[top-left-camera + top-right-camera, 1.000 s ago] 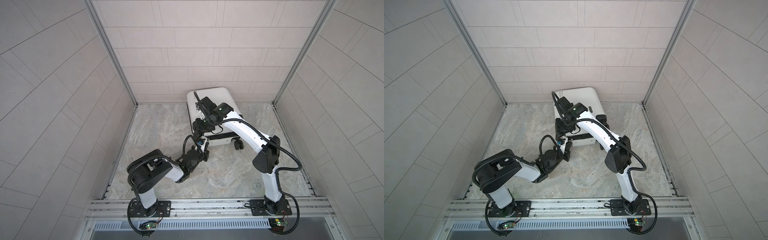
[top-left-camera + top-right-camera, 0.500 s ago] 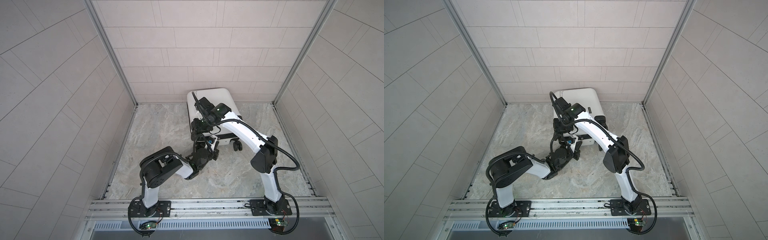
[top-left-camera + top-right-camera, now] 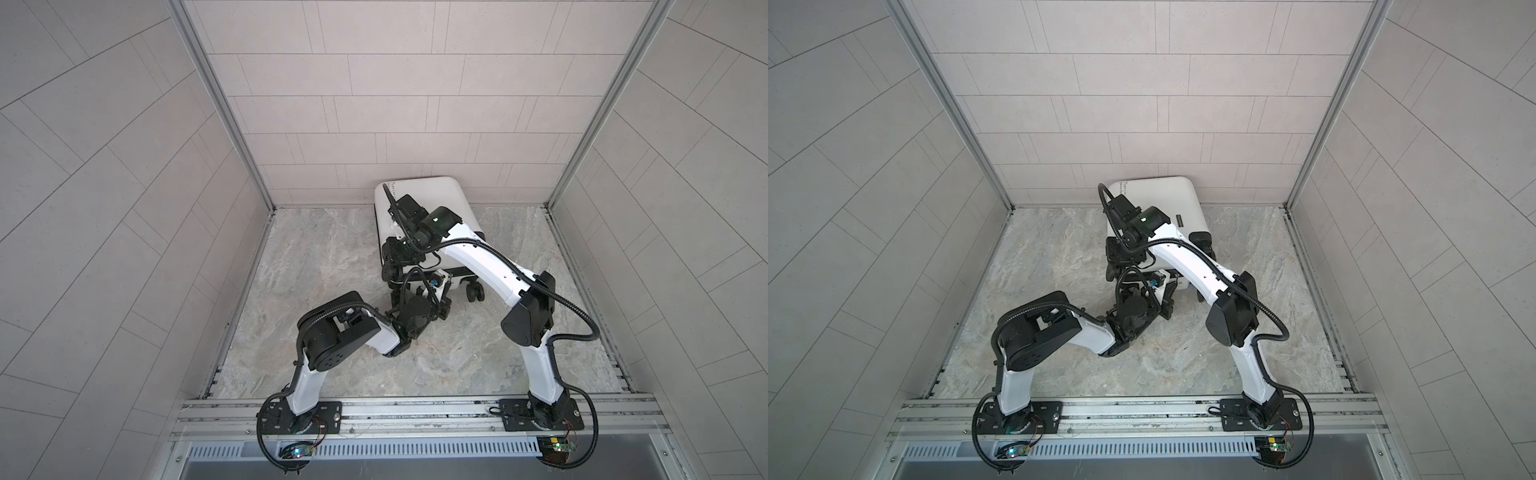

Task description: Pack the luggage

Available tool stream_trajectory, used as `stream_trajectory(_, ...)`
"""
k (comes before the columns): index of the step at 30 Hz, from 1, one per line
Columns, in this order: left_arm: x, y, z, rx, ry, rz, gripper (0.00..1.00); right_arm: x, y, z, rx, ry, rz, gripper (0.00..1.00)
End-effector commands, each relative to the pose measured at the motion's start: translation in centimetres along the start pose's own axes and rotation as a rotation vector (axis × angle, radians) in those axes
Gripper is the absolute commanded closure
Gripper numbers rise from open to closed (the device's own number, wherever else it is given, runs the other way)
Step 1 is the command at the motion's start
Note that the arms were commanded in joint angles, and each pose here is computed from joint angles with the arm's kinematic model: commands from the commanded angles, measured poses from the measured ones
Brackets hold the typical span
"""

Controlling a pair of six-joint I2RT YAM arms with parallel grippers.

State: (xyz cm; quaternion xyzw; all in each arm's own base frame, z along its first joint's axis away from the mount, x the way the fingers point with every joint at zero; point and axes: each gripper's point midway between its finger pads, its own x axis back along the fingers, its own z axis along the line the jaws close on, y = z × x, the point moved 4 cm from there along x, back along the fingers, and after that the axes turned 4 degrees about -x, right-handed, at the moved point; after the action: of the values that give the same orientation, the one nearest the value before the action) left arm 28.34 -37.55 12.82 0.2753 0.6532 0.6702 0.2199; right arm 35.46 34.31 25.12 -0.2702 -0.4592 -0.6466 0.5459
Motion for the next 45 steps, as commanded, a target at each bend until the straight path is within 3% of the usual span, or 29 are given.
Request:
stream_trajectory(1,2.0,2.9,-5.2,0.009,-0.205,-0.111,0.78,2.2,1.5,5.0,0.171,0.169,-0.14,0.62)
stream_trajectory(3,2.8,2.7,-4.5,0.005,-0.174,-0.101,0.58,2.9,1.4,4.6,0.185,0.149,-0.146,0.52)
stream_trajectory(5,3.4,2.6,-4.0,-0.002,-0.151,-0.096,0.48,3.5,1.2,4.3,0.196,0.133,-0.149,0.45)
stream_trajectory(10,4.9,2.7,-3.0,-0.011,-0.112,-0.088,0.41,5.4,1.2,3.4,0.206,0.101,-0.18,0.35)
stream_trajectory(20,8.4,4.1,-0.8,-0.054,0.004,-0.069,0.31,10.3,2.0,0.1,0.176,0.073,-0.271,0.32)
stream_trajectory(21,8.5,4.2,-0.4,-0.066,0.03,-0.047,0.28,10.7,2.0,-0.1,0.176,0.076,-0.276,0.32)
stream_trajectory(24,9.1,5.6,0.8,-0.079,0.112,0.002,0.01,11.7,2.0,-0.8,0.182,0.067,-0.294,0.32)
stream_trajectory(33,11.2,10.3,3.1,-0.162,0.244,0.026,0.0,14.7,2.0,-4.1,0.161,0.012,-0.365,0.32)
stream_trajectory(40,14.1,11.9,6.5,-0.062,0.446,-0.017,0.0,16.2,0.8,-8.9,0.097,-0.082,-0.424,0.32)
stream_trajectory(45,16.1,13.4,8.5,-0.076,0.551,0.089,0.0,16.5,-1.3,-13.9,0.02,-0.127,-0.455,0.32)
